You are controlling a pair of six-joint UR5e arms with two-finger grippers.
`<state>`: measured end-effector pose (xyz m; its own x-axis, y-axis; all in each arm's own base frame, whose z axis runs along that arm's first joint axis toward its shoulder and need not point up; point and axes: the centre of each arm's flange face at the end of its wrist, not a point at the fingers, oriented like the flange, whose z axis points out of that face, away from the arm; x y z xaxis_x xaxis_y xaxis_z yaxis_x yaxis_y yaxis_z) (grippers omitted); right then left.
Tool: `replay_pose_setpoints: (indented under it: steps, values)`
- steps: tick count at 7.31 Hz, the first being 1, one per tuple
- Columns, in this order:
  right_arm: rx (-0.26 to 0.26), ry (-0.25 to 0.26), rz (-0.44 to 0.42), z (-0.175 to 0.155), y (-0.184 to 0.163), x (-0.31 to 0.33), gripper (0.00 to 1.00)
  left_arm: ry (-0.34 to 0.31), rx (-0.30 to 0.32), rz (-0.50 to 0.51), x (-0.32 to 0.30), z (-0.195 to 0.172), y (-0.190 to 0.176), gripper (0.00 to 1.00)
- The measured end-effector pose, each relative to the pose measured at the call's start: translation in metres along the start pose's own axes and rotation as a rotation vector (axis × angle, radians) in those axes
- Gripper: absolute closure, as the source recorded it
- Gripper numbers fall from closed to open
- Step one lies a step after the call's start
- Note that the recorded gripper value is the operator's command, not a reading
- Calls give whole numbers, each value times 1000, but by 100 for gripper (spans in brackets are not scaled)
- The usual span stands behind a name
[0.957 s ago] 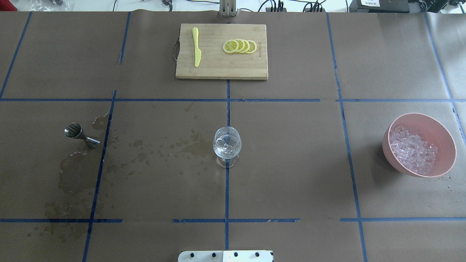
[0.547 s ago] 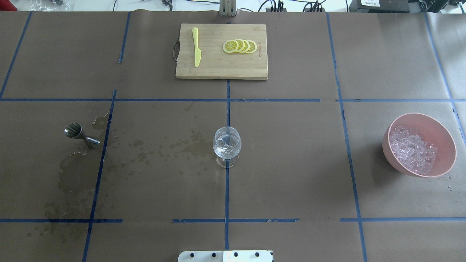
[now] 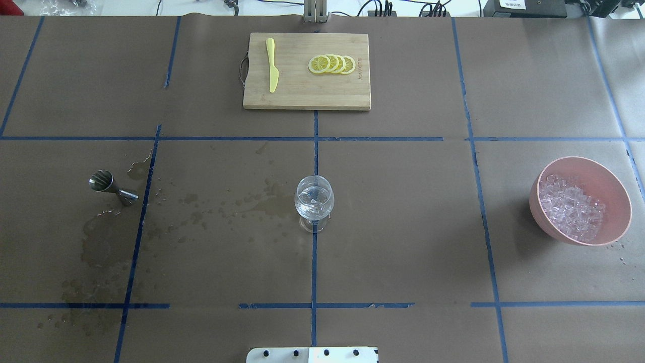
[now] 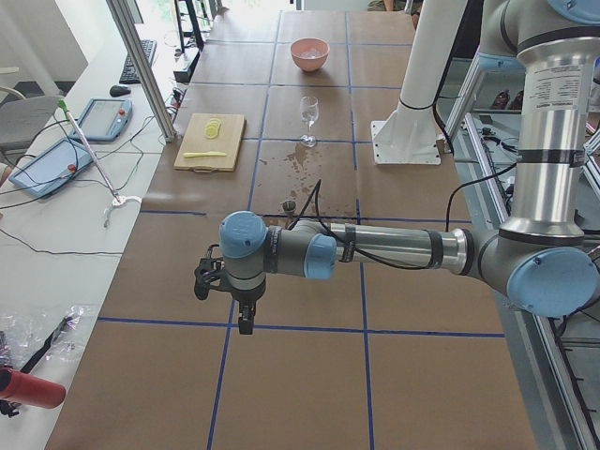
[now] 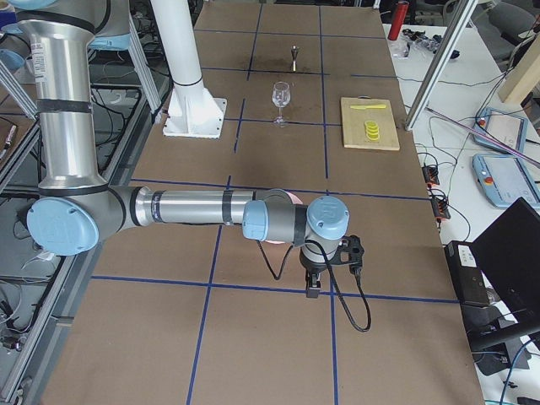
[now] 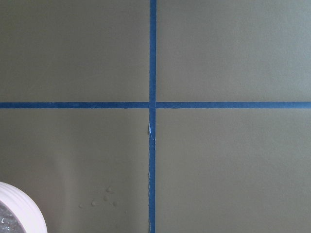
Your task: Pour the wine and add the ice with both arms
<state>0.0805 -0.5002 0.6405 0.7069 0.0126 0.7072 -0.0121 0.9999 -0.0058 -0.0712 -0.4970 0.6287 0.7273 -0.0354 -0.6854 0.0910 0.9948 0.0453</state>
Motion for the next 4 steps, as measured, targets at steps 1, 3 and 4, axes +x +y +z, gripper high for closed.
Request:
replay_pose_setpoints:
  steps: [1, 3, 4]
  values:
    - [-1, 0, 1, 1, 1, 1, 0, 1, 0, -1, 0, 0, 0, 0]
    - [-4, 1, 4, 2, 3, 2, 0, 2, -2, -2, -1, 1, 0, 0]
    - [-6, 1, 4, 3, 3, 3, 0, 1, -2, -2, -2, 2, 0, 0]
